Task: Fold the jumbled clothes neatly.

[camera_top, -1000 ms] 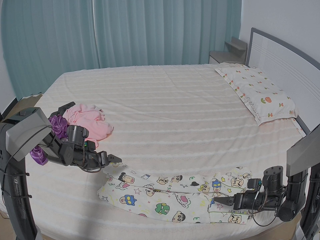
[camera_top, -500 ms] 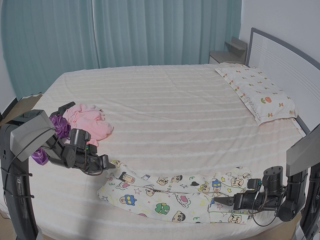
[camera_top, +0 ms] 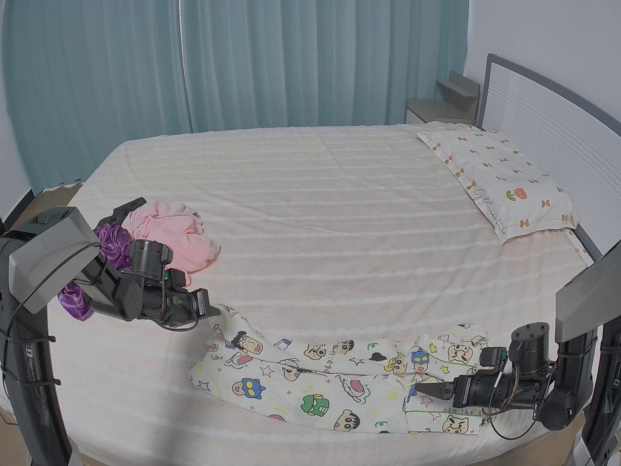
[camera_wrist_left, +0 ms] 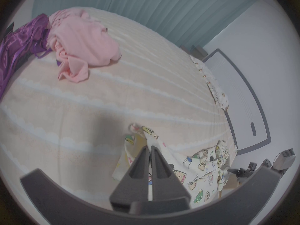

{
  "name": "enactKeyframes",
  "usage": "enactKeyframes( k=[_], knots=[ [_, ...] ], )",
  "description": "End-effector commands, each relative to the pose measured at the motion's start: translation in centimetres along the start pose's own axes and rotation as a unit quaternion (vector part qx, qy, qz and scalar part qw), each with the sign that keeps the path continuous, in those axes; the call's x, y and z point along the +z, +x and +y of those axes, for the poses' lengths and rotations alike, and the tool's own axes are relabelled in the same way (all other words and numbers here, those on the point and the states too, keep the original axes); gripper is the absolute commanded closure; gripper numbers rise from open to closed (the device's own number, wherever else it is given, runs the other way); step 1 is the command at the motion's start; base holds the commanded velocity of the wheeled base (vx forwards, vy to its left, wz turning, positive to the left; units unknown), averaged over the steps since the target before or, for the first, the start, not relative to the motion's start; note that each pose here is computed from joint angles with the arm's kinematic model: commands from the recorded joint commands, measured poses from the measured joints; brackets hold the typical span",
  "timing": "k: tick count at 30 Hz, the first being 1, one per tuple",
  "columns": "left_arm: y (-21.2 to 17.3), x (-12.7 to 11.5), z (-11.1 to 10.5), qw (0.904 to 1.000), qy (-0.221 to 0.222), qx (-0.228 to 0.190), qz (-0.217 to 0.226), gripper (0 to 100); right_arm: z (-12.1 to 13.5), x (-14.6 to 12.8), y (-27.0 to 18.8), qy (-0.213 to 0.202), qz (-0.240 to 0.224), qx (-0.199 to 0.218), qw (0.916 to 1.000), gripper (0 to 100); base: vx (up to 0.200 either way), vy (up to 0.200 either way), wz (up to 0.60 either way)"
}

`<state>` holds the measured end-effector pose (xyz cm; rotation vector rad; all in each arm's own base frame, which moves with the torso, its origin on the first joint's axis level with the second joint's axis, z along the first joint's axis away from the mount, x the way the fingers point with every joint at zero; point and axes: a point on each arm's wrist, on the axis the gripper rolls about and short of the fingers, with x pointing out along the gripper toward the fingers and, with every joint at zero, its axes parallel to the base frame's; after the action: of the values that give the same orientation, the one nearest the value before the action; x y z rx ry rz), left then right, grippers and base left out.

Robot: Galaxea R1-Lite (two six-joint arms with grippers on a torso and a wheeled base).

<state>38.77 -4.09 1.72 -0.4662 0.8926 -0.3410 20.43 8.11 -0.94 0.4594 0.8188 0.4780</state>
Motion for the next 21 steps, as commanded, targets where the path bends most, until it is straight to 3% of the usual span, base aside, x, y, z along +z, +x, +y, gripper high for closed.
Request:
enactKeyframes(
  k=[1,9,21],
  knots=[
    [-0.8,1.1,-1.0,0.9993,0.009,-0.014,-0.033,100,0.0,-0.2,-0.3,0.0,0.001,0.0,1.0,0,0.0,0.0,0.0],
    [1.0,1.7,-0.2,0.9926,0.002,-0.008,-0.121,100,0.0,-0.2,-0.3,-0.001,0.001,0.0,1.0,0,0.0,0.0,0.0],
    [-1.5,-1.2,0.5,0.9933,-0.012,-0.027,-0.111,100,0.0,-0.2,-0.2,0.0,0.002,0.0,1.0,0,0.0,0.0,0.0]
  ],
)
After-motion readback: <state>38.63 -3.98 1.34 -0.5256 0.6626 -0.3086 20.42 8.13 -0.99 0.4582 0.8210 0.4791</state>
